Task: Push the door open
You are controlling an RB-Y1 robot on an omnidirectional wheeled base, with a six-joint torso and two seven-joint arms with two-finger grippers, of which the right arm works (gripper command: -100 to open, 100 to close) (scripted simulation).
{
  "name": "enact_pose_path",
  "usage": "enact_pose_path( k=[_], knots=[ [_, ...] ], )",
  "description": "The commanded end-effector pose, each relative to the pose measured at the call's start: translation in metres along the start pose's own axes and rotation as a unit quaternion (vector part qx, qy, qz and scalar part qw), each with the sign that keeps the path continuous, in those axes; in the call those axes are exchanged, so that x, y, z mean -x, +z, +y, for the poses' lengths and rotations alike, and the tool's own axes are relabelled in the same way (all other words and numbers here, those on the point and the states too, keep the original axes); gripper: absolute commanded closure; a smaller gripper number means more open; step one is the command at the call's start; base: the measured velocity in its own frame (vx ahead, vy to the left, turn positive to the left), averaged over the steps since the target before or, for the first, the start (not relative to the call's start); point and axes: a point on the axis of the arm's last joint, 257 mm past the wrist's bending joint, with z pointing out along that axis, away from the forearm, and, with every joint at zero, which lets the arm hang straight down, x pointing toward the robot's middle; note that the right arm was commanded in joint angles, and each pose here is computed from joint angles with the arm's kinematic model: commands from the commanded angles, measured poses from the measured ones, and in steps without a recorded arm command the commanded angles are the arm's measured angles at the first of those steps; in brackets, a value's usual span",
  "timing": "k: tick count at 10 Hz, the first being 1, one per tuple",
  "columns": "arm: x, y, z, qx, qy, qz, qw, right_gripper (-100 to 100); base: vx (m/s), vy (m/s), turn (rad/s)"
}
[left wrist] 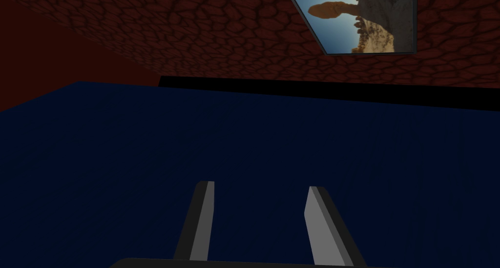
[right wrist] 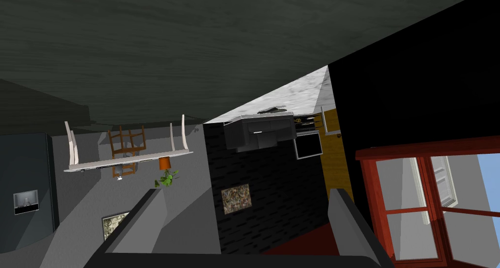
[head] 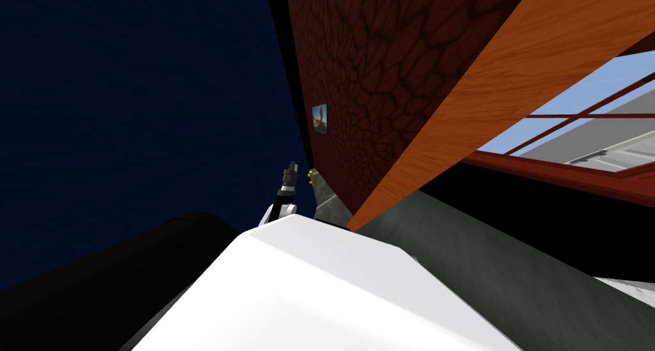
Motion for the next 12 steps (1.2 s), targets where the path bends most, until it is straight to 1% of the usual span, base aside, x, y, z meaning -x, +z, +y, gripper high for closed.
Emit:
enact_pose_path(
  k=[1, 4, 5, 12],
  knots=[
    [0.0, 0.0, 0.0, 0.0, 0.0, 0.0, 1.0, -100, 0.0, 0.0, 0.0],
    [0.0, 0.0, 0.0, 0.0, 0.0, 0.0, 1.0, -100, 0.0, 0.0, 0.0],
    [-0.004, -0.0027, -0.01, -0.007, 0.002, 0.0, 1.0, -100, 0.0, 0.0, 0.0],
    [-0.004, -0.0027, -0.01, -0.007, 0.002, 0.0, 1.0, -100, 0.0, 0.0, 0.0]
  ],
)
